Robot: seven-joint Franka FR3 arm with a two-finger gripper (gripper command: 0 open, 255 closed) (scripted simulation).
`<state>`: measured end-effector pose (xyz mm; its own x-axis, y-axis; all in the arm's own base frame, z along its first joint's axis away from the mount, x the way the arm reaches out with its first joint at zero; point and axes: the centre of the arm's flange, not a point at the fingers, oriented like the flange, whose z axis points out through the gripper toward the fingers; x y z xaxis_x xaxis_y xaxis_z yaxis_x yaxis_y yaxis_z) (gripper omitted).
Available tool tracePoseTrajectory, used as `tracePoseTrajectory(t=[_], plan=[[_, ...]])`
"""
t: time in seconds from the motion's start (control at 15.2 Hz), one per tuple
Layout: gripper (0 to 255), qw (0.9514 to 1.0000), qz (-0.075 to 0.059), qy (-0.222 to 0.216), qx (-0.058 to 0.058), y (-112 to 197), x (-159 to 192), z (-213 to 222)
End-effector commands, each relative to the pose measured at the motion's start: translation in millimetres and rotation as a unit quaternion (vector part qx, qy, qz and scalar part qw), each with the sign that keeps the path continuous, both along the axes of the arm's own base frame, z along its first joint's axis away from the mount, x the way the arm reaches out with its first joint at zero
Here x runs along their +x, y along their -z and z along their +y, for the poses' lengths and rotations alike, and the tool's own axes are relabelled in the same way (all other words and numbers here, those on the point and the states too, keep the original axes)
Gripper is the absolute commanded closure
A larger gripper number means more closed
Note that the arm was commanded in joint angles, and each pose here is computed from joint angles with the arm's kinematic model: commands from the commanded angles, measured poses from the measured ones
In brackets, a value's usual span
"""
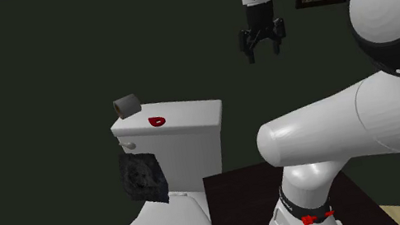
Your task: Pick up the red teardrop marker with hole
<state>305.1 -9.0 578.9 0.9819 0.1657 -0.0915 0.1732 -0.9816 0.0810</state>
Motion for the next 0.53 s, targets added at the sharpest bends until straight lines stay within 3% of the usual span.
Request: tracePoseTrajectory(t=[0.0, 0.46], plan=[[0, 1.0000, 0.000, 0.000, 0.000, 0, 0, 0], [0, 0.9998, -0.006, -0.015, 0.008, 45, 44, 64]])
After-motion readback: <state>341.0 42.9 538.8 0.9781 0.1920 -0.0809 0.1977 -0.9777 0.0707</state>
